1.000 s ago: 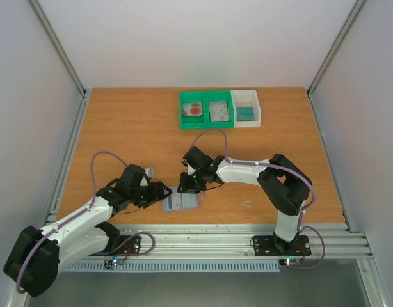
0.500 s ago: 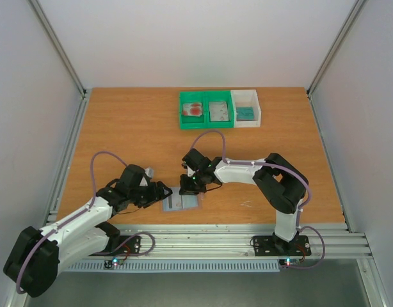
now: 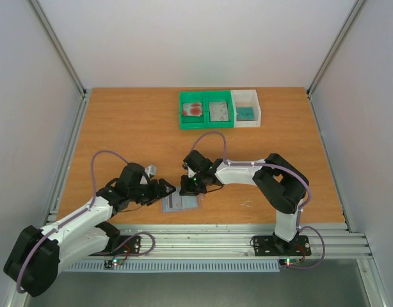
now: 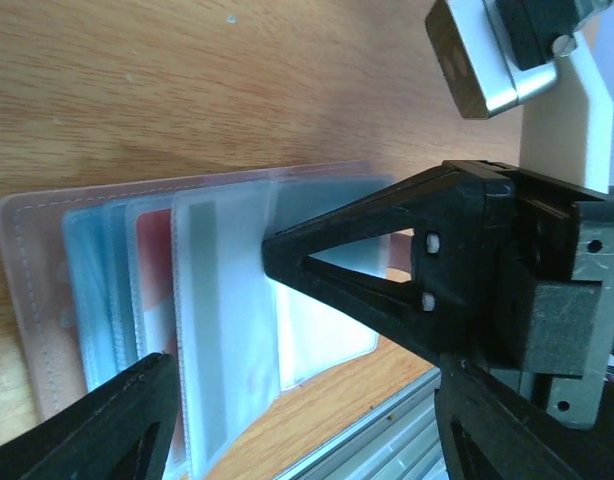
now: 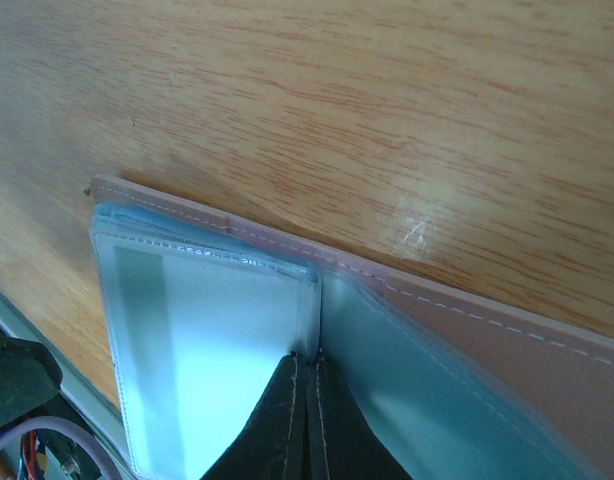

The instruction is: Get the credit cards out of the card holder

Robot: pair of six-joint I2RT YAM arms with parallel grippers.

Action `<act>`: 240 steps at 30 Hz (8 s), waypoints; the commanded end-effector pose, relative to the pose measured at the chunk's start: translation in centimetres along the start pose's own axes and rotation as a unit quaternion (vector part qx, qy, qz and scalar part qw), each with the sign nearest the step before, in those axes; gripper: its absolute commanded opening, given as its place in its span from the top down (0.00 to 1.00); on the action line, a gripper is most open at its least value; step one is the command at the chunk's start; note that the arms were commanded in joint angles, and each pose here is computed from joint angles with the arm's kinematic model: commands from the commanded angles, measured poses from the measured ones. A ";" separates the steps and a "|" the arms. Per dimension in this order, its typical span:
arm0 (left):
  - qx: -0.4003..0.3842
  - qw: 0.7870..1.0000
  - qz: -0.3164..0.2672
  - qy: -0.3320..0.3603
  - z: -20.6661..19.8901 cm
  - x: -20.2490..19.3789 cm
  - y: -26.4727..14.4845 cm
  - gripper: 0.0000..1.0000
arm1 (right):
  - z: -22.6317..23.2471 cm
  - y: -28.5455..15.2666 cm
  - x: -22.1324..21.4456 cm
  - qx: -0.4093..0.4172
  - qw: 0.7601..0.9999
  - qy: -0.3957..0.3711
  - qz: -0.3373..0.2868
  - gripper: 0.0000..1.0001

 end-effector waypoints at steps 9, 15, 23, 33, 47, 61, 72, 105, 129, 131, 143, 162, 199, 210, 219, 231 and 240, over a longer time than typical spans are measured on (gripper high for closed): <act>-0.036 0.999 -0.013 0.014 -0.5 0.7 0.7 0.28 | -1.2 0.5 -1.0 -0.019 1.000 0.006 0.009 0.99; -0.027 1.000 -0.008 0.009 0.0 0.7 1.3 0.29 | -1.2 0.5 -1.0 -0.015 1.000 0.006 0.011 0.99; -0.020 1.000 -0.003 0.011 0.4 0.7 1.9 0.31 | -1.3 0.6 -1.1 -0.010 1.000 0.009 0.010 0.99; -0.045 0.999 -0.007 0.017 -0.2 1.1 2.1 0.37 | -1.5 0.4 -1.3 0.002 1.000 0.015 0.002 0.99; -0.007 0.999 -0.025 0.019 0.4 0.8 1.0 0.32 | -2.3 0.6 -1.5 -0.002 1.000 0.021 -0.006 0.99; -0.014 0.999 -0.021 0.019 0.9 0.7 1.9 0.31 | -2.4 0.6 -1.7 0.004 1.000 0.029 -0.004 0.99; -0.038 0.999 -0.012 0.019 0.3 0.8 2.1 0.43 | -2.0 0.6 -1.8 0.023 0.999 0.031 0.001 0.99; -0.109 0.994 0.022 0.008 -2.9 0.6 4.0 0.53 | -1.5 -6.6 -1.8 0.000 0.988 -0.032 -0.153 0.88; -0.014 1.000 0.002 0.008 -0.8 0.1 3.9 0.54 | -0.1 -8.1 -2.3 0.025 0.987 -0.057 -0.147 0.86; -0.015 1.000 0.004 0.005 -0.7 0.2 4.1 0.54 | 0.1 -7.8 -2.2 0.024 0.988 -0.058 -0.138 0.86; -0.003 1.000 0.013 -0.006 0.0 0.2 5.0 0.56 | -0.6 -5.6 -1.9 0.000 0.993 -0.053 -0.103 0.85; -0.003 1.000 0.018 -0.008 0.2 0.1 5.4 0.61 | -4.5 -2.5 -3.0 -0.042 0.997 -0.019 -0.063 0.89; -0.022 1.000 -0.002 0.011 -0.6 0.5 4.6 1.00 | -5.3 -2.7 -3.2 -0.044 0.996 0.006 -0.078 0.92; 0.035 0.999 -0.025 0.023 -0.2 0.5 2.3 1.00 | -5.3 -3.1 -3.1 -0.049 0.995 0.010 -0.087 0.92; 0.028 0.998 -0.040 0.027 -0.8 0.6 1.1 1.00 | -2.8 -4.5 -2.9 -0.003 0.996 -0.007 -0.085 0.90; 0.019 0.999 -0.035 0.025 -1.2 0.5 0.9 1.00 | 1.8 -4.4 -3.0 0.143 0.988 -0.035 -0.036 0.83; -0.015 0.997 -0.072 0.024 -3.2 1.1 -1.6 1.00 | 2.8 -6.5 -3.3 0.217 0.974 -0.001 -0.069 0.58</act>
Point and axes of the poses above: each gripper's point midway between its finger pads, its own y axis out along the fingers, its own z axis along the line the jaws close on, x = y × z, the point moved 7 cm from there along -y, back along the fingers, and after that the axes turned 9 degrees about y, right-handed, at the moved point
